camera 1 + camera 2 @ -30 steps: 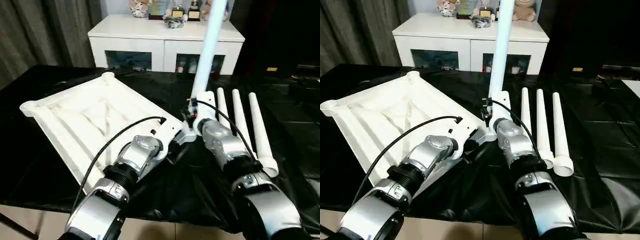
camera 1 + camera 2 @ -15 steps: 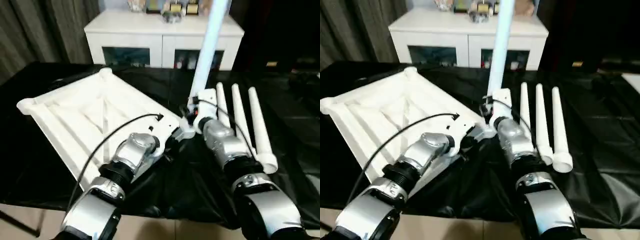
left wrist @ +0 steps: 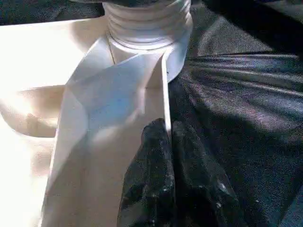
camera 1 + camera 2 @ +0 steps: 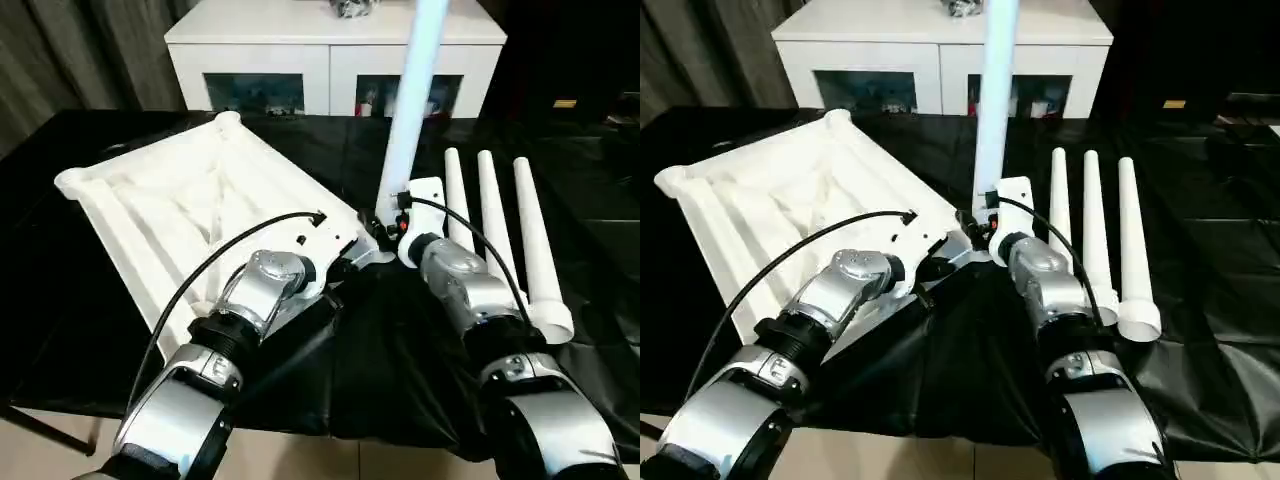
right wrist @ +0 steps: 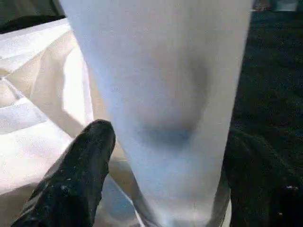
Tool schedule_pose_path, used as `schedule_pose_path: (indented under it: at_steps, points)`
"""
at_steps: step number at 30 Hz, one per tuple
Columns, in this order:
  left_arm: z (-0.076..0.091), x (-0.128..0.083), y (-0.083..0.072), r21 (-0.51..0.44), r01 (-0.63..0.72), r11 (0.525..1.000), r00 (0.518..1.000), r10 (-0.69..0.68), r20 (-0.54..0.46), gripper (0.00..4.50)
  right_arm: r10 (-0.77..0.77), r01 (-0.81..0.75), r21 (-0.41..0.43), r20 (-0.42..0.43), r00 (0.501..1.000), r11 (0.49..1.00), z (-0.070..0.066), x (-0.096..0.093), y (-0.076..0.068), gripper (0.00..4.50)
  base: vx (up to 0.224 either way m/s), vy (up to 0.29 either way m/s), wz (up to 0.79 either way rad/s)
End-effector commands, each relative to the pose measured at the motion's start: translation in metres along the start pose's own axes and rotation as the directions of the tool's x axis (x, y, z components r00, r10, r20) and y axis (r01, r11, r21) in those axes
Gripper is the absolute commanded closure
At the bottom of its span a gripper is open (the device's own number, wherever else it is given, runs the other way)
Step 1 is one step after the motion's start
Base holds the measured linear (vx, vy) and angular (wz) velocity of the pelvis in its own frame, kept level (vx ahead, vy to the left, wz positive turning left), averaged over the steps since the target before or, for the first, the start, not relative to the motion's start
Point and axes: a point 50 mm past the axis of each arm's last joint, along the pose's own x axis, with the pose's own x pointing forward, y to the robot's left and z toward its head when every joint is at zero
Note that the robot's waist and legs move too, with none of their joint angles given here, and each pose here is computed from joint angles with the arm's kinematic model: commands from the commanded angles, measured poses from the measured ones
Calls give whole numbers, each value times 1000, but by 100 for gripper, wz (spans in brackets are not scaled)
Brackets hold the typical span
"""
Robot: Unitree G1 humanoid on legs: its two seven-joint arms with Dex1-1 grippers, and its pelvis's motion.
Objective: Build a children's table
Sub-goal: Rotate leg to tighten
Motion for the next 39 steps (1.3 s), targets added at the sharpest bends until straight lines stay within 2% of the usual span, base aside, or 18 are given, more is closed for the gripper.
schedule_pose_path:
  at_steps: [1, 6, 9, 10, 13, 18, 24, 26, 39]
  points:
    - [-24, 0, -1, -20, 10, 1000, 995, -12, -99, 450, 51, -50, 20, -45, 998, 999, -11, -2, 6, 56, 0, 0, 0]
    - [-26, -3, 2, -7, 36, 999, 994, -37, -102, 450, 76, -76, -22, -36, 996, 997, -6, -8, 2, 10, 0, 0, 0]
    - [-27, -5, 3, -2, 54, 999, 993, -54, -101, 450, 89, -91, -49, -46, 995, 995, -5, -12, -1, 4, 0, 0, 0]
    - [-30, -9, 4, 10, 90, 996, 991, -89, -101, 450, 129, -140, -113, -96, 987, 984, -7, -19, -5, 4, 0, 0, 0]
    - [-35, -15, 3, 14, 145, 989, 985, -143, -101, 450, 187, -209, -161, -144, 972, 965, -10, -29, -7, 4, 0, 0, 0]
    - [-46, -30, 1, 49, 258, 965, 962, -252, -104, 450, 309, -345, -184, -196, 931, 921, -13, -48, -13, 4, 0, 0, 0]
    - [-50, -42, -3, 97, 345, 933, 937, -336, -98, 450, 378, -422, -202, -222, 899, 884, -14, -57, -13, 4, 0, 0, 0]
    - [-49, -50, -9, 116, 407, 906, 913, -399, -86, 450, 417, -462, -221, -221, 882, 859, -13, -60, -11, 4, 0, 0, 0]
    - [-49, -65, -9, 144, 436, 888, 899, -426, -98, 450, 505, -565, -237, -268, 820, 790, -17, -67, -8, 4, 0, 0, 0]
